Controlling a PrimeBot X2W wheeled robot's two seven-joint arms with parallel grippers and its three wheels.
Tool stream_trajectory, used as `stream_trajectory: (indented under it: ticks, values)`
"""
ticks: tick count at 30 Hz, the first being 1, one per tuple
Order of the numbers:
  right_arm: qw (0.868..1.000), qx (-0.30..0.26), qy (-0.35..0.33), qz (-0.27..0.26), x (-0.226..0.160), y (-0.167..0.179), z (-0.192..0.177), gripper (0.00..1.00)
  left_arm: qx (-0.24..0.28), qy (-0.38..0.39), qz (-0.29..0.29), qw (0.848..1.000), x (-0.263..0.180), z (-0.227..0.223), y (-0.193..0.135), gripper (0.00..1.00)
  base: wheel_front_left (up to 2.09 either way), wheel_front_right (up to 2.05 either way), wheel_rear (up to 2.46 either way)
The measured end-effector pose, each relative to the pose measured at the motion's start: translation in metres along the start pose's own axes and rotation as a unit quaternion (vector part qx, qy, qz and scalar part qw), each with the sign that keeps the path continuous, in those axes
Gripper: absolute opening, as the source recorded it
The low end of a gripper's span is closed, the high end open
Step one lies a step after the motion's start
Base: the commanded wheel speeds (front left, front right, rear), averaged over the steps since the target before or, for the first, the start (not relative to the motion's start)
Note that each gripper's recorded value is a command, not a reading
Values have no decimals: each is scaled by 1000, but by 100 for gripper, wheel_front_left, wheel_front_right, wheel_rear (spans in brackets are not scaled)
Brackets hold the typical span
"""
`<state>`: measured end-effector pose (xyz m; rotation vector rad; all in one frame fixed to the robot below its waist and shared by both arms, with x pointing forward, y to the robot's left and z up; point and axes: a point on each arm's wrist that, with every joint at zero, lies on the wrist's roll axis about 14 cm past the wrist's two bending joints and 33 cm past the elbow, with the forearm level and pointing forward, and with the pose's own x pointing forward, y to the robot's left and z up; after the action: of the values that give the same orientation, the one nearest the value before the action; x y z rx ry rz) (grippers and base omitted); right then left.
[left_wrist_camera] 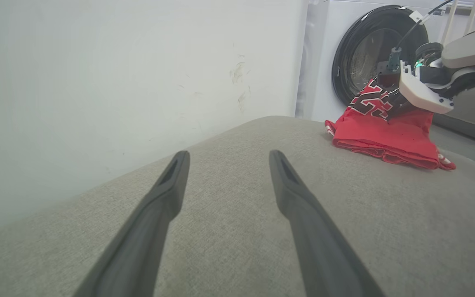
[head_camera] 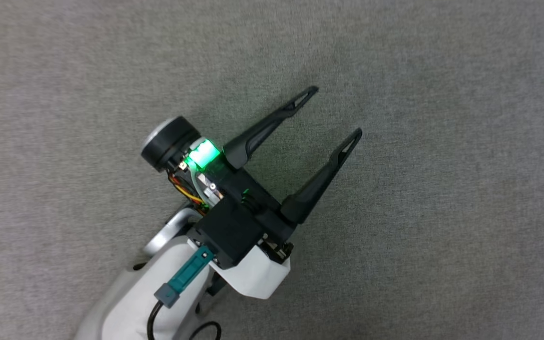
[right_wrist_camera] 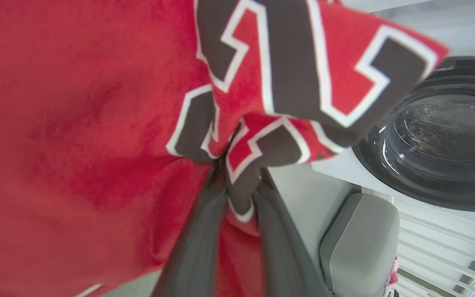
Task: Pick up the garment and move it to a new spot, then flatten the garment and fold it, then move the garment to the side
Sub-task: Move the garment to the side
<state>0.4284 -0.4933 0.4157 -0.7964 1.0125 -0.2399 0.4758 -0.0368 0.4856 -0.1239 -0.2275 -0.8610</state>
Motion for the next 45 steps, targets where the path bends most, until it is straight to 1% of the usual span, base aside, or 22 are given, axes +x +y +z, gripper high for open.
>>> stream_trajectory:
  ticks: [4,7,13,14,15,18,22,26,29,31,33,34,36,37,38,40,43,44,45]
  values:
    - [999,12,8,-31,14,-10,-14,0,-6,-1,-7,1000,4,-13,4,100,0,0,0]
    - [999,24,14,-38,21,-6,-23,0,-10,-1,-8,1000,4,-18,5,100,0,0,0]
    - [998,42,6,-50,28,-4,-21,0,-8,-1,-6,1000,2,-18,7,100,0,0,0]
    - [998,41,3,-52,28,-4,-20,33,-7,-2,-5,1000,1,-17,8,100,0,0,0]
    - [998,42,2,-56,27,-5,-20,100,-6,-2,-5,1000,1,-16,7,100,0,0,0]
    - [997,50,4,-63,24,-9,-20,100,-5,-3,1,1000,1,-10,7,100,0,0,0]
    - [995,59,-26,-76,13,-21,-4,100,-3,-3,20,1000,-2,0,11,100,0,0,0]
    - [990,76,-82,-85,-7,-32,25,100,3,3,47,999,-11,12,16,100,0,0,0]
    - [982,96,-142,-83,-29,-35,57,100,12,9,76,997,-22,24,23,100,0,0,0]
    - [972,119,-190,-77,-47,-36,79,100,17,9,101,995,-32,34,29,100,0,0,0]
    - [958,144,-239,-68,-67,-35,101,100,22,9,124,992,-42,44,34,100,0,0,0]
    - [947,169,-265,-61,-78,-35,111,100,23,8,138,990,-48,50,37,100,0,0,0]
    - [919,230,-317,-34,-99,-26,132,100,22,6,168,985,-61,59,42,100,0,0,0]
    - [908,243,-341,-22,-111,-20,142,100,16,5,189,982,-69,62,47,100,0,0,0]
    - [899,243,-363,-14,-122,-16,149,100,14,9,207,978,-78,64,50,100,0,0,0]
    - [877,253,-407,-3,-146,-10,159,100,22,20,233,972,-96,66,54,100,0,0,0]
    - [839,285,-463,31,-179,9,173,100,31,19,263,964,-115,77,56,100,0,0,0]
    - [828,292,-476,41,-188,16,175,100,33,16,273,961,-121,81,57,100,0,0,0]
    - [815,308,-489,52,-197,21,176,100,32,13,280,959,-126,85,56,100,0,0,0]
